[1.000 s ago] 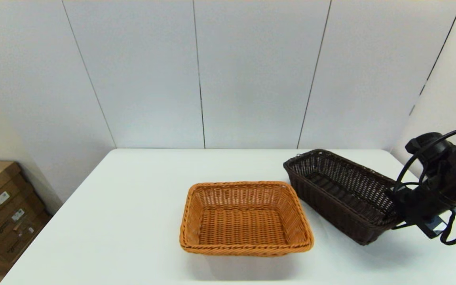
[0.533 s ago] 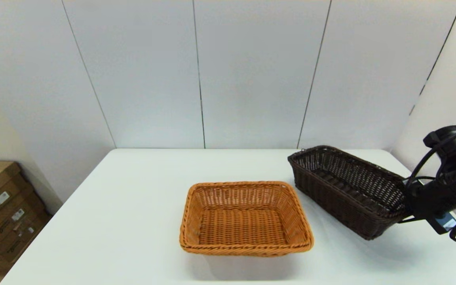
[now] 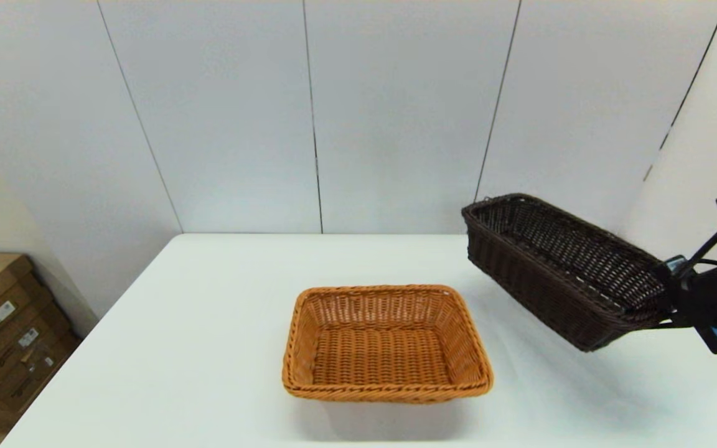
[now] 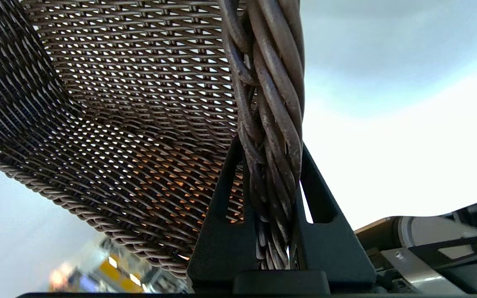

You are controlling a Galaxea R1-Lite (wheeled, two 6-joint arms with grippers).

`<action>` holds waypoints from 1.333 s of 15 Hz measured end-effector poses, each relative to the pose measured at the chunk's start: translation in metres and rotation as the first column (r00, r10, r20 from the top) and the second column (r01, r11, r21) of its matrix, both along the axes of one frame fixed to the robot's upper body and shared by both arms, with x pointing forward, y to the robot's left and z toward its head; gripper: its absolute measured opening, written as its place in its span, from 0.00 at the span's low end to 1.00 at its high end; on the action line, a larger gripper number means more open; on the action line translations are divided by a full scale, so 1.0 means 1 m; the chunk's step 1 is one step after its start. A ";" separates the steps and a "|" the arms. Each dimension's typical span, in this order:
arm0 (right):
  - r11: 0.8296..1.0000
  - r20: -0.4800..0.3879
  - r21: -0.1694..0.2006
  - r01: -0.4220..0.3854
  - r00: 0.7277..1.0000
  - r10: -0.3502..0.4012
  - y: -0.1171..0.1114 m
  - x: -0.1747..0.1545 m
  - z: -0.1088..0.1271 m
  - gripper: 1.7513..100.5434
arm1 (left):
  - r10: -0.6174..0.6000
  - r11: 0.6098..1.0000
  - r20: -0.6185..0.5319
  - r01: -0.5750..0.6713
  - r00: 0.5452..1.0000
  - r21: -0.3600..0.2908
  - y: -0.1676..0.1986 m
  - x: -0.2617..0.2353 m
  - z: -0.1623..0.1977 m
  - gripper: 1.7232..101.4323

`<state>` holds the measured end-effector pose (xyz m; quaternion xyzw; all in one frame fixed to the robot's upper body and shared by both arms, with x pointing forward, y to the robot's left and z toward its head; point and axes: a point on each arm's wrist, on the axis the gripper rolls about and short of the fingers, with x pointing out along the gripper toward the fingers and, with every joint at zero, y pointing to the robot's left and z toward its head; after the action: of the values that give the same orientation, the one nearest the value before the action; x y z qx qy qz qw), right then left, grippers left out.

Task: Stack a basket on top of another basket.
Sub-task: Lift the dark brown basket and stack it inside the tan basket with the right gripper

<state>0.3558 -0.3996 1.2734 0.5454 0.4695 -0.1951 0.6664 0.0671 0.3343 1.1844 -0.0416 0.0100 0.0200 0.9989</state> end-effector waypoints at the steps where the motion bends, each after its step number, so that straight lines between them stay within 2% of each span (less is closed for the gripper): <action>1: 1.000 0.032 0.007 -0.020 0.999 0.020 -0.001 -0.004 0.007 0.13 | 0.000 1.000 0.000 0.000 1.000 0.000 0.000 0.000 0.000 0.96; 3: 0.998 0.086 0.012 -0.061 0.995 0.060 0.001 -0.012 0.019 0.13 | 0.000 1.000 0.000 0.000 1.000 0.000 0.000 0.000 0.000 0.96; 5: 0.990 0.128 -0.005 -0.141 0.982 0.140 0.005 -0.024 0.031 0.13 | -0.001 1.000 0.000 0.001 1.000 0.000 0.000 0.000 0.000 0.96; 7: 0.972 0.166 -0.051 -0.230 0.958 0.235 0.015 -0.035 0.043 0.13 | 0.000 1.000 0.000 0.000 1.000 0.000 0.000 0.000 0.000 0.96; 8: 0.956 0.180 -0.081 -0.280 0.940 0.291 0.021 -0.041 0.048 0.13 | 0.000 1.000 0.000 0.000 1.000 0.000 0.000 0.000 0.000 0.96; 10: 0.907 0.197 -0.148 -0.396 0.886 0.419 0.035 -0.055 0.058 0.13 | 0.000 1.000 0.000 0.000 1.000 0.000 0.000 0.000 0.000 0.96; 11: 0.875 0.206 -0.182 -0.448 0.853 0.479 0.042 -0.061 0.062 0.13 | 0.000 1.000 0.000 0.000 1.000 0.000 0.000 0.000 0.000 0.96; 12: 0.837 0.208 -0.214 -0.504 0.814 0.543 0.049 -0.067 0.065 0.13 | 0.000 1.000 0.000 0.000 1.000 0.000 0.000 0.000 0.000 0.96; 14: 0.771 0.205 -0.255 -0.583 0.747 0.633 0.064 -0.073 0.068 0.13 | 0.000 1.000 0.000 0.000 1.000 0.000 0.000 0.000 0.000 0.96; 16: 0.724 0.193 -0.273 -0.634 0.701 0.687 0.079 -0.071 0.069 0.13 | 0.000 1.000 0.000 0.000 1.000 0.000 0.000 0.000 0.000 0.96; 20: 0.664 0.167 -0.271 -0.696 0.646 0.745 0.096 -0.055 0.064 0.13 | 0.000 1.000 0.000 0.000 1.000 0.000 0.000 0.000 0.000 0.96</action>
<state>0.3011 -0.3036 1.3374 0.2697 0.5350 0.1197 0.7917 0.0671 0.3343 1.1843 -0.0414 0.0102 0.0200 0.9989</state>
